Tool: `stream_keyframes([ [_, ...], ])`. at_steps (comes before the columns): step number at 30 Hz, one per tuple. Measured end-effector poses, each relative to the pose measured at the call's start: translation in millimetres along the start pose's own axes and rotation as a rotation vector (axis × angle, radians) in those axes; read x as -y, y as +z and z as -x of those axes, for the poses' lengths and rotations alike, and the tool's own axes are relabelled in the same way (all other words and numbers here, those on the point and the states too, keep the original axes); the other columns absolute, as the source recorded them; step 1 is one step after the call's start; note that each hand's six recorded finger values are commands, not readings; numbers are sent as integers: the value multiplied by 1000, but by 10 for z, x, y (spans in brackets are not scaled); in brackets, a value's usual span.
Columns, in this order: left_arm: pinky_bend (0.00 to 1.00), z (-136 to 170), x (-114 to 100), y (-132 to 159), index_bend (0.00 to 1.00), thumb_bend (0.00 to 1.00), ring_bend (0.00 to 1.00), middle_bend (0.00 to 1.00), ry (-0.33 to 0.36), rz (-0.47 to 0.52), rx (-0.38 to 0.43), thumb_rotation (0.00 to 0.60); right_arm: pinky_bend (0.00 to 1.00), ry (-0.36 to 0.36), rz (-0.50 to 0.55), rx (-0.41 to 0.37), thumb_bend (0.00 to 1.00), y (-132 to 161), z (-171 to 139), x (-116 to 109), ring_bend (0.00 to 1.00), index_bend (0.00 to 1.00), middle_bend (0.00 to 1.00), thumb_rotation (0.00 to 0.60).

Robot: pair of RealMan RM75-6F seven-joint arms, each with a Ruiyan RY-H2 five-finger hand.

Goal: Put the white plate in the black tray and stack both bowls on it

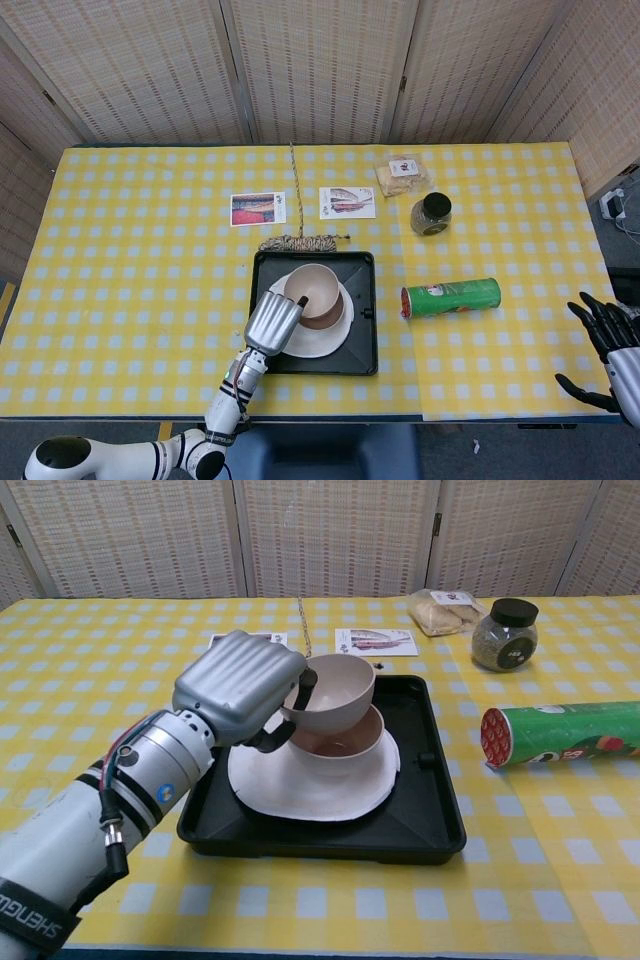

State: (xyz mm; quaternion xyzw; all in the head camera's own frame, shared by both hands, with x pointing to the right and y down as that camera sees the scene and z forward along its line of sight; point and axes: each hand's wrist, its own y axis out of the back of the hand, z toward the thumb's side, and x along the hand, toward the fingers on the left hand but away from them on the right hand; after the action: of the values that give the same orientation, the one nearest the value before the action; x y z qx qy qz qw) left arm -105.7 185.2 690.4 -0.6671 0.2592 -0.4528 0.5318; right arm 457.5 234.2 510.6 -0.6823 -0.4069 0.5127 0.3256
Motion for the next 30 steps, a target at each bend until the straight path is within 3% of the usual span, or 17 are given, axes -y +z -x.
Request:
stream_keyframes([
  [9,1000,32,64,80,598,470,1000,1000,-8,-35,16,600,0,-4,0,0,238,-11,2,-22,0,0,0,600],
  [18,1000,59,95,94,520,470,1000,1000,-11,-67,23,600,0,8,-7,0,238,-3,16,-5,0,0,0,600],
  [23,1000,92,34,66,396,362,1000,1000,12,-63,23,600,0,4,-6,-1,239,5,11,-1,0,0,0,600],
  [26,1000,143,-44,-17,326,332,1000,1000,25,-47,12,600,0,3,-8,-10,238,23,3,4,0,0,0,600],
  [30,1000,258,-210,-346,298,329,1000,1000,33,-21,-36,600,0,10,-8,-23,238,50,-9,23,0,0,0,600],
])
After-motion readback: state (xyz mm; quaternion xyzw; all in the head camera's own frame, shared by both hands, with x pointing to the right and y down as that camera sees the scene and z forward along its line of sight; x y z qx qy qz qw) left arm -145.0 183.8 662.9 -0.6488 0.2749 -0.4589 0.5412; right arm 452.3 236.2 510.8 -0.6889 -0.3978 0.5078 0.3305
